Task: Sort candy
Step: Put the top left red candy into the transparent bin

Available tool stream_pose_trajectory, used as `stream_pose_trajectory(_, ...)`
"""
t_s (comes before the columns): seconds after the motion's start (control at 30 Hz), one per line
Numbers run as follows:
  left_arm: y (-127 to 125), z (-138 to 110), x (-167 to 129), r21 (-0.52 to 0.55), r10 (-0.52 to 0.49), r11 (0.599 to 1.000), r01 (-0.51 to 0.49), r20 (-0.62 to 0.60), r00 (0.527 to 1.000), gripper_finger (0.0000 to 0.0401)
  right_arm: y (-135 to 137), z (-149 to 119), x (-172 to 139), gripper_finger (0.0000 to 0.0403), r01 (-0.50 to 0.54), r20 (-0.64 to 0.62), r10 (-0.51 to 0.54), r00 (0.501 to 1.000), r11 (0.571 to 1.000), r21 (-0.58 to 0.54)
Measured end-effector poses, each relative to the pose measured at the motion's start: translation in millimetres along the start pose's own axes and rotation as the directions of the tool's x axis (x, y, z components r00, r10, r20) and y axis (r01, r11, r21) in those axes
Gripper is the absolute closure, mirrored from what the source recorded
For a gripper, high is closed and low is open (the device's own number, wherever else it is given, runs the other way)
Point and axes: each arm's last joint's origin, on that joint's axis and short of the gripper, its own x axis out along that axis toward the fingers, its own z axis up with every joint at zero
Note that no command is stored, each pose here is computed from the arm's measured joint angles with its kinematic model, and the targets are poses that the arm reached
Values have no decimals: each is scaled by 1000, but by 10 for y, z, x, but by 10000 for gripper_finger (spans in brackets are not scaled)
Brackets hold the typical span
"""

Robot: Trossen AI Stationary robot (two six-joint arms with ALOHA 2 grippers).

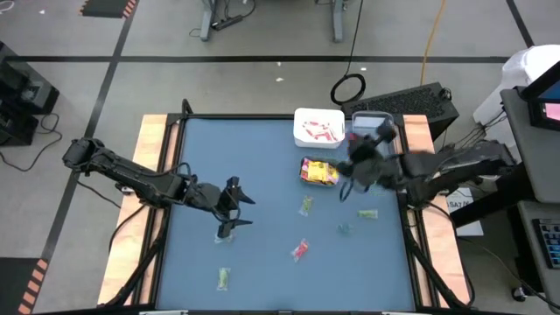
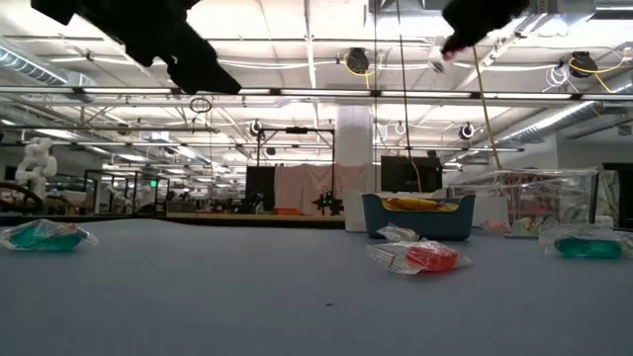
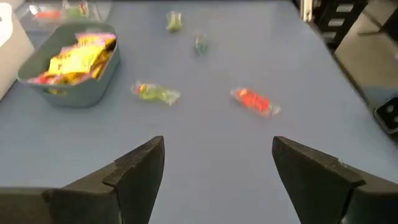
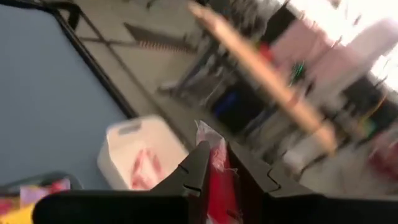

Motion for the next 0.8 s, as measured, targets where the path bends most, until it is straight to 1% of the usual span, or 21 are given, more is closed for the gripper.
stream_pose_trajectory(0.1,10,-78,-3,-21,11,1000,-13,-81,997,98,-298,-148,81,358,10,-113,5,994,991,133)
stream_pose_trajectory(0.17,19,-143,-11,-50,22,998,-29,-147,989,98,-410,-279,138,358,45,-193,1,981,971,235)
stream_pose_trajectory(0.2,24,-170,-15,-65,28,997,-39,-174,984,98,-440,-346,174,358,70,-233,-8,972,963,259)
stream_pose_trajectory(0.23,29,-191,-20,-84,38,995,-56,-195,980,98,-449,-408,212,358,94,-265,-20,964,959,267)
stream_pose_trajectory(0.33,32,-226,-29,-127,85,985,-115,-223,971,98,-419,-621,332,358,164,-342,-72,937,955,248)
stream_pose_trajectory(0.43,6,-267,-44,-137,103,980,-142,-258,961,98,-343,-841,470,358,214,-411,-104,906,949,232)
stream_pose_trajectory(0.5,-19,-313,-61,-133,101,980,-146,-300,949,98,-296,-982,553,358,221,-465,-89,881,946,237)
stream_pose_trajectory(0.63,-75,-404,-102,-116,98,981,-153,-382,919,98,-234,-1185,686,358,226,-529,-43,848,931,286)
stream_pose_trajectory(0.8,-142,-458,-135,-124,103,978,-169,-419,902,98,-213,-1306,761,357,203,-567,21,823,923,328)
